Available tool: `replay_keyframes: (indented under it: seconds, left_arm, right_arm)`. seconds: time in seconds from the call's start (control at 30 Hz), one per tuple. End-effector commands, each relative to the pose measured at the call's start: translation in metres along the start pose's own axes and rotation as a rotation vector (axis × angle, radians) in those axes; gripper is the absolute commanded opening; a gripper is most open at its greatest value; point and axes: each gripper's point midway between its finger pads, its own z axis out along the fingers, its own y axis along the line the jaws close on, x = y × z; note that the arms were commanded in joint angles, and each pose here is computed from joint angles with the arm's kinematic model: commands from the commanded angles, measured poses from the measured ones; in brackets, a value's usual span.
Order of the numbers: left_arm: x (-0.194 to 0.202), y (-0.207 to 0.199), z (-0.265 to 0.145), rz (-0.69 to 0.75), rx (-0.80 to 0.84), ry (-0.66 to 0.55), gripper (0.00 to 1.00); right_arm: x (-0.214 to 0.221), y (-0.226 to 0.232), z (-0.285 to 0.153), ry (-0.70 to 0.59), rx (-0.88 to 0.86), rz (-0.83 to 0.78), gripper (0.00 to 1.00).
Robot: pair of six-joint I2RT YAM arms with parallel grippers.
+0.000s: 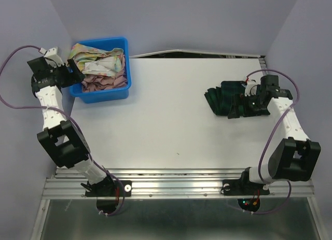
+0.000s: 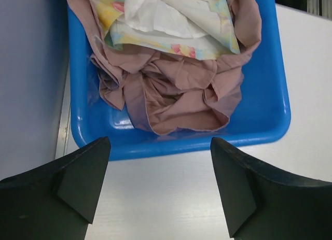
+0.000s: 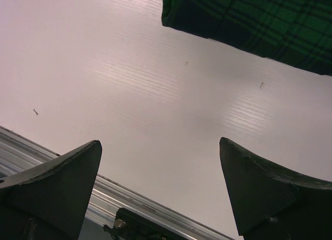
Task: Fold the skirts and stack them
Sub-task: Grab the skirt from the pile
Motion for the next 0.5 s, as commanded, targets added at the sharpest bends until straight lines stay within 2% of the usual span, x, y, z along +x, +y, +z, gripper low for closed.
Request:
replay_keyframes:
  seconds: [0.0, 0.1, 0.27, 0.37, 0.47]
  left_arm:
    - [-0.052, -0.009, 0.001, -0.008, 0.033, -0.218, 0.89]
    - [-0.069, -0.002, 0.013, 0.015, 0.007, -0.281, 0.88]
    - [-0.093, 0.027, 0.051, 0.129, -0.140, -0.338, 0.87]
    - [-0.102, 0.038, 0.082, 0.172, -0.138, -0.321, 0.83]
    - [-0.116, 0.047, 0.111, 0.312, -0.126, -0.277, 0.81]
  right_arm:
    - [-0.005, 0.011, -0.001, -0.053, -0.064, -0.039, 1.00]
    - [-0.001, 0.018, 0.014, -0.030, -0.141, -0.059, 1.00]
    - [-0.003, 0.015, 0.039, -0.007, -0.179, -0.052, 1.00]
    - [0.000, 0.007, 0.054, 0.015, -0.175, -0.033, 1.00]
    - [0.005, 0.002, 0.065, 0.034, -0.176, -0.029, 1.00]
